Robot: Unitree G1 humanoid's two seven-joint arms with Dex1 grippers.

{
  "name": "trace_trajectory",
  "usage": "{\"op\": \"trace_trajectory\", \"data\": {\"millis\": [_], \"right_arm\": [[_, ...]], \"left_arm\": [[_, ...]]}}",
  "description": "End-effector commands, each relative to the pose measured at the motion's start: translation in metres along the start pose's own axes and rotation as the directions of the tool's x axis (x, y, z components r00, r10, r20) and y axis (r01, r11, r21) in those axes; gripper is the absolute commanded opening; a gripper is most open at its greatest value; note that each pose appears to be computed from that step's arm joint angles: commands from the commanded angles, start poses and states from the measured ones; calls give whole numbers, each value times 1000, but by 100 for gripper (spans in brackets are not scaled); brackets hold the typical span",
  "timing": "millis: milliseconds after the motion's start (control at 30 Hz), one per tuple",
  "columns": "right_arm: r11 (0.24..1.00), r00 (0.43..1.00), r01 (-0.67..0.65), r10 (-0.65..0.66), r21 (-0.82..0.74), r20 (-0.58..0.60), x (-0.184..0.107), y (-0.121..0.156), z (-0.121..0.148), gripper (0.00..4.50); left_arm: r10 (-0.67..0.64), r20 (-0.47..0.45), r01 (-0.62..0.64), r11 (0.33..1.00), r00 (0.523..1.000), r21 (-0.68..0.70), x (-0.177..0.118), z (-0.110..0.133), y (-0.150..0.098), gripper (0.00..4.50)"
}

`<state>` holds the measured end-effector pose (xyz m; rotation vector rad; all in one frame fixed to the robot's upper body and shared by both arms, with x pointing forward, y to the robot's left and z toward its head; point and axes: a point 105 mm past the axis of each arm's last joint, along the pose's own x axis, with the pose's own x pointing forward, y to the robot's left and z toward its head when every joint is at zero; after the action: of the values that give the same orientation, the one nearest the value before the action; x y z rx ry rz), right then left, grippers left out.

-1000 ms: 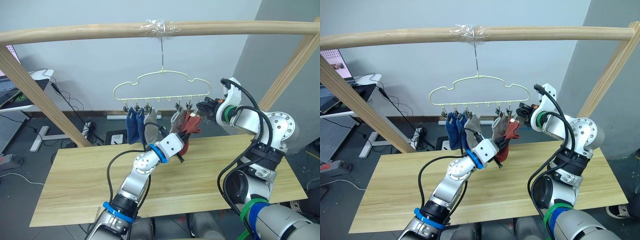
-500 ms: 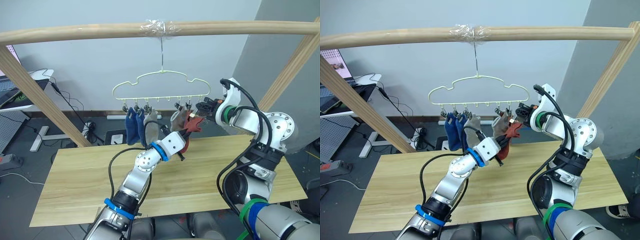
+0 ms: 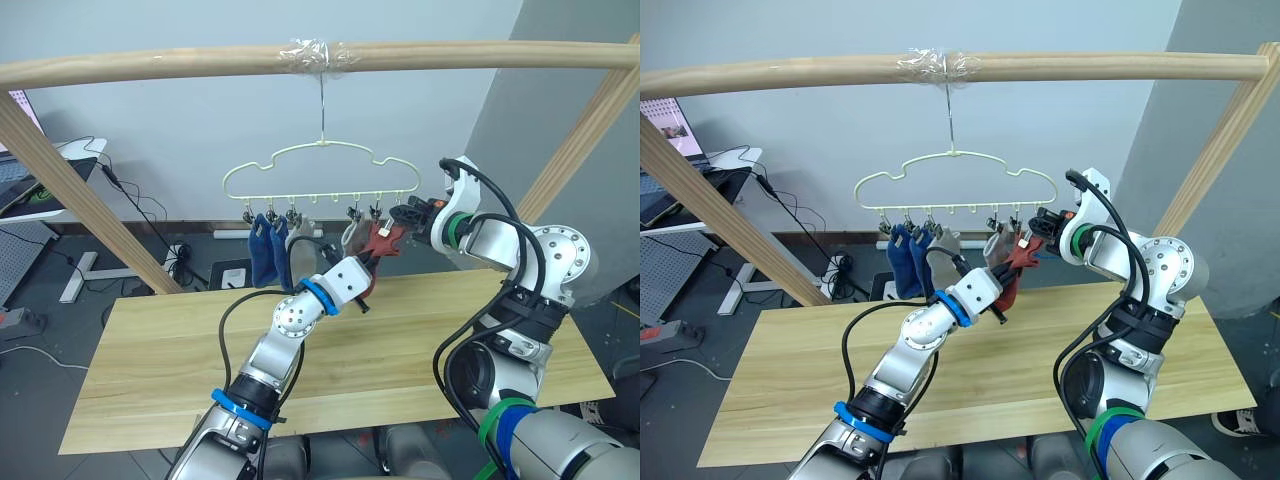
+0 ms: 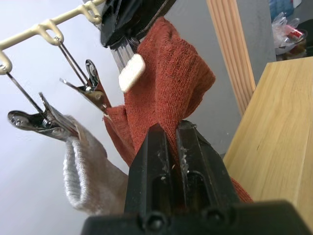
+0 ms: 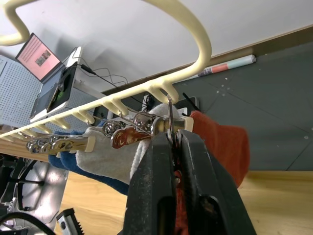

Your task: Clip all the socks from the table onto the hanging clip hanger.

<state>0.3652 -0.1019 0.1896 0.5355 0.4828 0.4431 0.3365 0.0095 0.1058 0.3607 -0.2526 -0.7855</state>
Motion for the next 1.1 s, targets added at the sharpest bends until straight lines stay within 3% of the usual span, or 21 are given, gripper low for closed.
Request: {"op": "trace_trajectory", "data": {"millis": [33,167,233,500,667,767,900,1033,1100], "right_arm": [[999,999,-26,27,-27,33,-5,6,6,181],[998,997,-26,30,-56,75,-10,3,12,315],[995,993,-40,50,-91,107,-15,4,15,380],[989,965,-9,47,-147,259,-34,-7,25,382],[984,945,81,-25,-160,325,-41,-30,13,382],[965,950,142,-69,-221,306,-41,-48,-10,382],[870,975,185,-104,-457,197,-40,-75,-59,382],[799,980,200,-154,-568,129,-43,-104,-93,382],[790,975,220,-190,-572,113,-47,-121,-106,382]], "left_arm": [[-20,85,20,1000,996,-3,6,23,-5,0],[-81,135,102,983,988,-153,8,37,-19,0],[-92,138,127,956,986,-266,10,39,-24,52],[-130,86,155,829,988,-537,16,27,-31,282],[-188,-12,139,766,982,-628,4,-5,-40,438],[-205,-99,106,792,974,-601,-14,-32,-40,445],[-97,-265,-53,860,959,-507,-58,-66,-13,445],[39,-421,-253,847,906,-467,-112,-94,13,445],[118,-504,-359,836,856,-414,-149,-107,27,445]]}}
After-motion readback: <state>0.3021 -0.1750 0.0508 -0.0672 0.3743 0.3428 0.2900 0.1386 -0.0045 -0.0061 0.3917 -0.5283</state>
